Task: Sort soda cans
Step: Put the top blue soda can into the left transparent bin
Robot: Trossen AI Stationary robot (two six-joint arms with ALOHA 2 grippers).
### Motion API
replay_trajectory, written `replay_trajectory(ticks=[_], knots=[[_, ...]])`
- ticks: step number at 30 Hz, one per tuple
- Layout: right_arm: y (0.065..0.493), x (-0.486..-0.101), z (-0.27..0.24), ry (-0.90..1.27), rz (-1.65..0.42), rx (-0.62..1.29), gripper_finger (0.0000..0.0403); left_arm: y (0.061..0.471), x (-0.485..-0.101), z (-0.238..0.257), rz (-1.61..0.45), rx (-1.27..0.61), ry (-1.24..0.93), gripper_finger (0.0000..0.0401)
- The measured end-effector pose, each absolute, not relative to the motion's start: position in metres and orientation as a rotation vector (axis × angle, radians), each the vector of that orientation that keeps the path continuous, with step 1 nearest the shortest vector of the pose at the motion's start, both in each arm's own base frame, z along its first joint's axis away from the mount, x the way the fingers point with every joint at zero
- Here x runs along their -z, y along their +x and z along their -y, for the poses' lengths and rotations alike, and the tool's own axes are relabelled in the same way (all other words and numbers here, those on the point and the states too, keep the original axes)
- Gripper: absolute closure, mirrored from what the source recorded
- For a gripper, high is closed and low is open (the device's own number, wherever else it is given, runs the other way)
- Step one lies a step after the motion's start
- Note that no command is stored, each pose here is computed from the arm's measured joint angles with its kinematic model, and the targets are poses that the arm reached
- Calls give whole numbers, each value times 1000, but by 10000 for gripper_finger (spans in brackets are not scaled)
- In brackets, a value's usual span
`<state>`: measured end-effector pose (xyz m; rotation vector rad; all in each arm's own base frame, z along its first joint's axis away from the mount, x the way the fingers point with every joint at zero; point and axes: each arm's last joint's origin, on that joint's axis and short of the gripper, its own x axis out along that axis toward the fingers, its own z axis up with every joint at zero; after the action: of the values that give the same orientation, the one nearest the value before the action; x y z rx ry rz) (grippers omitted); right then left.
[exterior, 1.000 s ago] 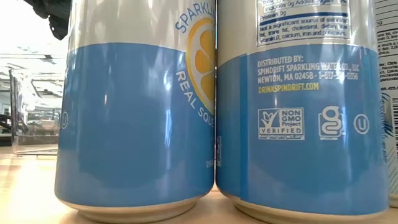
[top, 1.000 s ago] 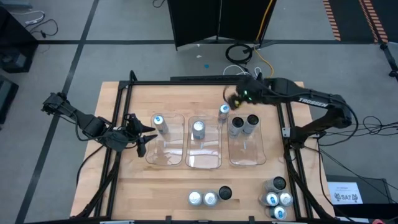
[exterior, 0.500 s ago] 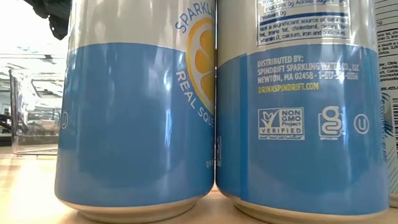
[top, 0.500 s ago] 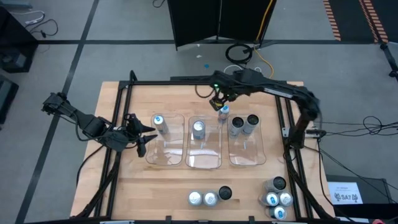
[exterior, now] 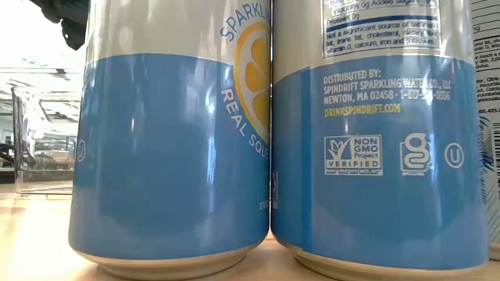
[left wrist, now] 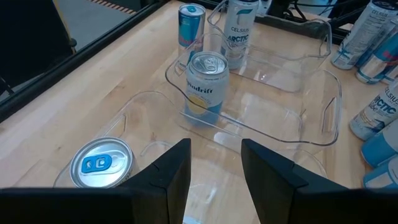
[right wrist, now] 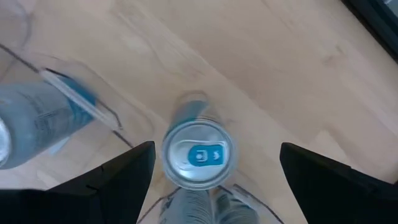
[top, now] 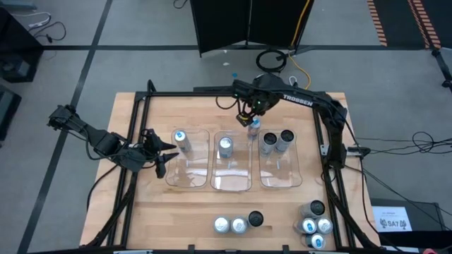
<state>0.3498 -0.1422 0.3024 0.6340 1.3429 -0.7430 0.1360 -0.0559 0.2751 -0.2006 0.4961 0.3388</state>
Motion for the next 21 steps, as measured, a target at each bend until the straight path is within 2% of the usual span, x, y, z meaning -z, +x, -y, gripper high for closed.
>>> replay_trajectory(ticks=[8, 21], knots=[[350, -287, 146, 693, -1356, 686, 67, 136, -275, 56, -503, -326, -207, 250], [349, -249, 145, 716, -1397, 714, 67, 136, -275, 56, -505, -324, -207, 250]])
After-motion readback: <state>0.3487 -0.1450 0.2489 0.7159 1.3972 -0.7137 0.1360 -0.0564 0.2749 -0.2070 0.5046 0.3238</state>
